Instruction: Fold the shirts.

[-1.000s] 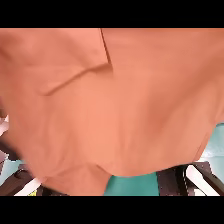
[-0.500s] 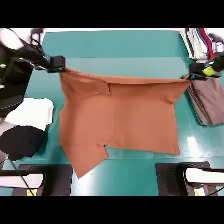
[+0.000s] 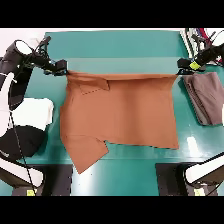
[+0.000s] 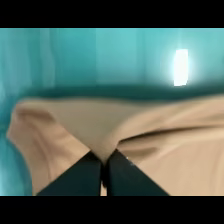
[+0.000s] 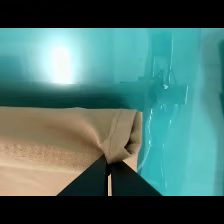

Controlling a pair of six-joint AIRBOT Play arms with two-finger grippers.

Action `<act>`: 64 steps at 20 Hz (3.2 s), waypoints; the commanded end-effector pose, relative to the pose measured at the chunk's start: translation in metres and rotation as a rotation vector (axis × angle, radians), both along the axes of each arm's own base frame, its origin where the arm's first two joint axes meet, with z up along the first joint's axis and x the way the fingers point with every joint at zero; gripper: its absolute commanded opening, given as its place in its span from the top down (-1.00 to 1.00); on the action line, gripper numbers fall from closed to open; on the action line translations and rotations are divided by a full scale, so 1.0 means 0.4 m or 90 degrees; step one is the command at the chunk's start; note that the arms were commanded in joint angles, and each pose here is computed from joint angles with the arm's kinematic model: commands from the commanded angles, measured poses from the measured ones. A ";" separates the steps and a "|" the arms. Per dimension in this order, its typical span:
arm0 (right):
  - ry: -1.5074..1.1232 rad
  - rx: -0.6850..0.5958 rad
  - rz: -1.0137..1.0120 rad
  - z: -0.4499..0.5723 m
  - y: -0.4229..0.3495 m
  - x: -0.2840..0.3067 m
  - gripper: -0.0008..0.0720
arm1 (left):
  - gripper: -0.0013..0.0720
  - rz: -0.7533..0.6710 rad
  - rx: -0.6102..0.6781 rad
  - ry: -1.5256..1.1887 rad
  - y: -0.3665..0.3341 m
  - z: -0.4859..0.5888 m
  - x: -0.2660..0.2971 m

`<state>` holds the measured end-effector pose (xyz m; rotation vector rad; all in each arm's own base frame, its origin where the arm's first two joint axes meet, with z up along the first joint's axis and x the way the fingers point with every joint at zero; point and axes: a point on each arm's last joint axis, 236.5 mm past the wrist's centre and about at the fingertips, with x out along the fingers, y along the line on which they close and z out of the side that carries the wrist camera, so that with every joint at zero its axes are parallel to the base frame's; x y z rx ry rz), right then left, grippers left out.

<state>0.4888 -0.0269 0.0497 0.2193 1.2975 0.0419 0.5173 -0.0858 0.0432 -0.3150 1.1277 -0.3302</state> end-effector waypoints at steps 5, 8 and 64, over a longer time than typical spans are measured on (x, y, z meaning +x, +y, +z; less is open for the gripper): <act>0.085 -0.009 0.023 -0.125 0.056 -0.149 0.94 | 0.90 -0.058 0.090 0.183 0.049 -0.166 -0.171; 0.118 -0.005 0.019 -0.183 0.061 -0.213 0.93 | 0.90 -0.072 0.089 0.232 0.025 -0.238 -0.228; 0.291 0.064 -0.047 -0.217 0.034 -0.852 0.93 | 0.90 -0.036 -0.035 0.274 -0.065 -0.136 -0.951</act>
